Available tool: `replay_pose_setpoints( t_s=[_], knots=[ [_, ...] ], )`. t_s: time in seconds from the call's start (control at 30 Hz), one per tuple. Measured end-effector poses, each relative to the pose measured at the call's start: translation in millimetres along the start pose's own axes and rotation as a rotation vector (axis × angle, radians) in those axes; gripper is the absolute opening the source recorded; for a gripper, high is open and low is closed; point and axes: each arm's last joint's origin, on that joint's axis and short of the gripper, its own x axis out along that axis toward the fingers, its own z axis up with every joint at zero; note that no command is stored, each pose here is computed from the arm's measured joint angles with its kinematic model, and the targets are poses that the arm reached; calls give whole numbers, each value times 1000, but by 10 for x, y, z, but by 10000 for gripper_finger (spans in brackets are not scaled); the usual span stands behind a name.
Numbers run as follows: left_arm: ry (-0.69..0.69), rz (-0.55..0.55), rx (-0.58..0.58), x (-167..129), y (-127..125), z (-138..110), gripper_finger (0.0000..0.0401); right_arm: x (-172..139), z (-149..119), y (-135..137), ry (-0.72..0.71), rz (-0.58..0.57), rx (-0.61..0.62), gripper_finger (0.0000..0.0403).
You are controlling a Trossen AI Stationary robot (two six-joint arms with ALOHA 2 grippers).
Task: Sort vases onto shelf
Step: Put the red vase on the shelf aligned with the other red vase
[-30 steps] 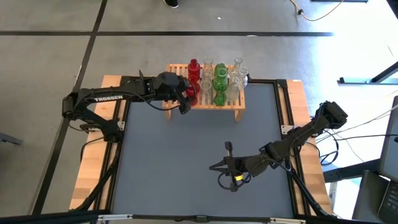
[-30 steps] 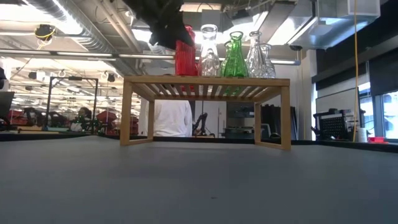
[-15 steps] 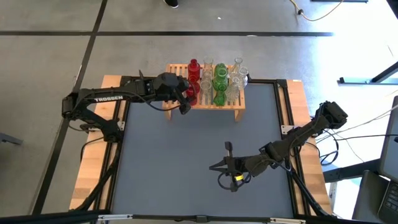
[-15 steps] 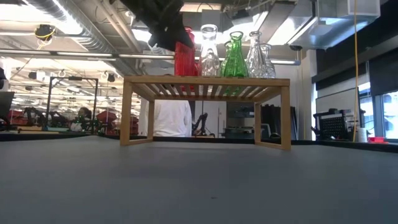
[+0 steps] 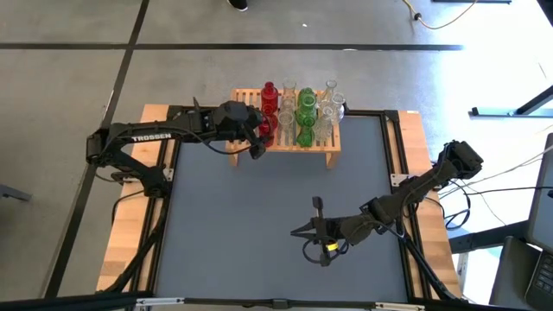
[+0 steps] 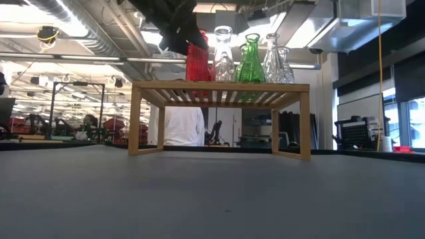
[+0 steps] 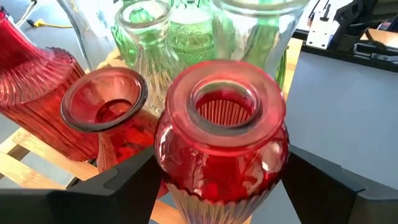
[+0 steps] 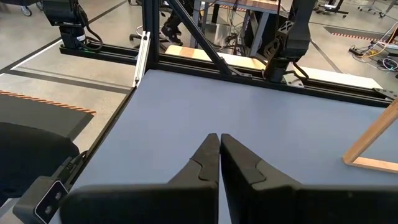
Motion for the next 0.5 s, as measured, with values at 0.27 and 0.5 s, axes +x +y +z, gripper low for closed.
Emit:
replay_pose_setpoints(
  t_s=[0.27, 0.5],
  knots=[
    [-17, -6, -3, -4, -2, 17, 326, 0, -1, 1, 0, 0, 0, 5],
    [-67, -9, -10, -100, 12, 75, 325, 0, -1, 0, 0, 0, 0, 5]
  ],
)
